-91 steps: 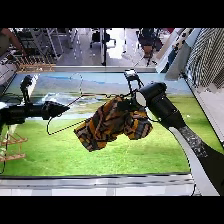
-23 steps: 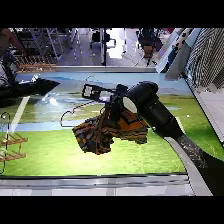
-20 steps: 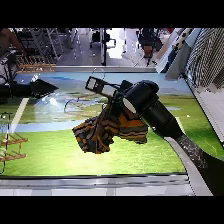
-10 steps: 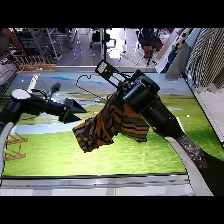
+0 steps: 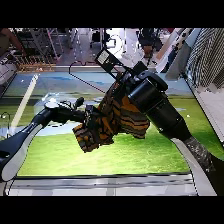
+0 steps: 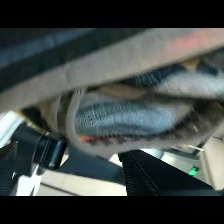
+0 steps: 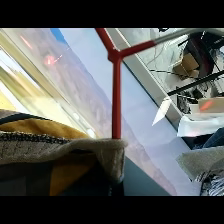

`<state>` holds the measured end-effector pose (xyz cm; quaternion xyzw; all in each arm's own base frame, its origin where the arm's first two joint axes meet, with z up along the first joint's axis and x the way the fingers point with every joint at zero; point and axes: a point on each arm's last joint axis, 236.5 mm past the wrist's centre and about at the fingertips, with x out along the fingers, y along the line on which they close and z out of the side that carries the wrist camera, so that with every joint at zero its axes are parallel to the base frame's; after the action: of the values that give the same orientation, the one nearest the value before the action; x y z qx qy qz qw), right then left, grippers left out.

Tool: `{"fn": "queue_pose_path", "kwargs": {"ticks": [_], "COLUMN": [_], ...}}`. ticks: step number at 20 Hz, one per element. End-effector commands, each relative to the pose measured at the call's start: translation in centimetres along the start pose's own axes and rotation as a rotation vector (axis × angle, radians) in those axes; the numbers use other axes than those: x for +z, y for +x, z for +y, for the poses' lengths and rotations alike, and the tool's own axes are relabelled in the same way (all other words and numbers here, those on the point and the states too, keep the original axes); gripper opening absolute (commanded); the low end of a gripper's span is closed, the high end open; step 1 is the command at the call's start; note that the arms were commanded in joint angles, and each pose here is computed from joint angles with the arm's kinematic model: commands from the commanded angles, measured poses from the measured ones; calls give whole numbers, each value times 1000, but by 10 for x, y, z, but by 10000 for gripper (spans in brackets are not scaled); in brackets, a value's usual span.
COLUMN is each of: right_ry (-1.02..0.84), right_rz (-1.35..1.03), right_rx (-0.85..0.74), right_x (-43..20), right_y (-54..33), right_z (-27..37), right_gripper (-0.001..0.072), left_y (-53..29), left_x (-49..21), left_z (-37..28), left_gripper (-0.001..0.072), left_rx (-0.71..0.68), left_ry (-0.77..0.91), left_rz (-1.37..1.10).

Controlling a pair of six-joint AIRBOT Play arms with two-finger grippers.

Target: Fold the clothes and pants, and hang the long-sleeved shirts on hangers.

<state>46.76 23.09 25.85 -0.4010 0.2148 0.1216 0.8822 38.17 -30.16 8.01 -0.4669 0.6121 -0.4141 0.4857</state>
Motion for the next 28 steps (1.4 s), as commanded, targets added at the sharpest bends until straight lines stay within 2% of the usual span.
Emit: {"fn": "queue_pose_path", "kwargs": {"ticks": [1,2,3,4,5,6,9,13,20,21,22,23,28], "right_ry": [5,5,5,4,-8,-24,-30,-30,-29,-29,-22,-6,-1], "right_rz": [-10,-4,12,30,48,59,59,20,-12,-9,-8,-15,-99], "right_rx": [0,1,3,5,8,11,11,4,-1,0,8,30,170], "right_x": [2,1,-3,-7,-11,-14,-14,-5,3,2,2,3,16], "right_y": [-2,-2,-2,-2,-2,-2,-2,-2,-2,-2,-4,-7,-43], "right_z": [-1,-1,0,0,1,1,1,0,-1,-1,0,3,16], "right_gripper": [15,15,16,16,16,16,16,16,16,16,16,15,14], "left_y": [18,18,17,15,11,5,-13,-20,31,35,35,29,-71], "left_x": [18,28,33,33,31,27,18,16,0,0,3,11,72], "left_z": [-2,0,0,-2,-7,-13,-25,-22,-10,-8,-9,-13,-42], "left_gripper": [570,370,361,413,561,650,650,650,623,467,114,9,10], "left_rx": [-36,-27,-28,-39,-60,-89,-154,-151,-128,-136,-157,-188,-375], "left_ry": [-7,-9,-11,-11,16,28,23,23,-6,-18,-32,-8,-6], "left_rz": [-64,-107,-130,-128,-117,-100,-51,-39,38,44,39,12,-234]}}
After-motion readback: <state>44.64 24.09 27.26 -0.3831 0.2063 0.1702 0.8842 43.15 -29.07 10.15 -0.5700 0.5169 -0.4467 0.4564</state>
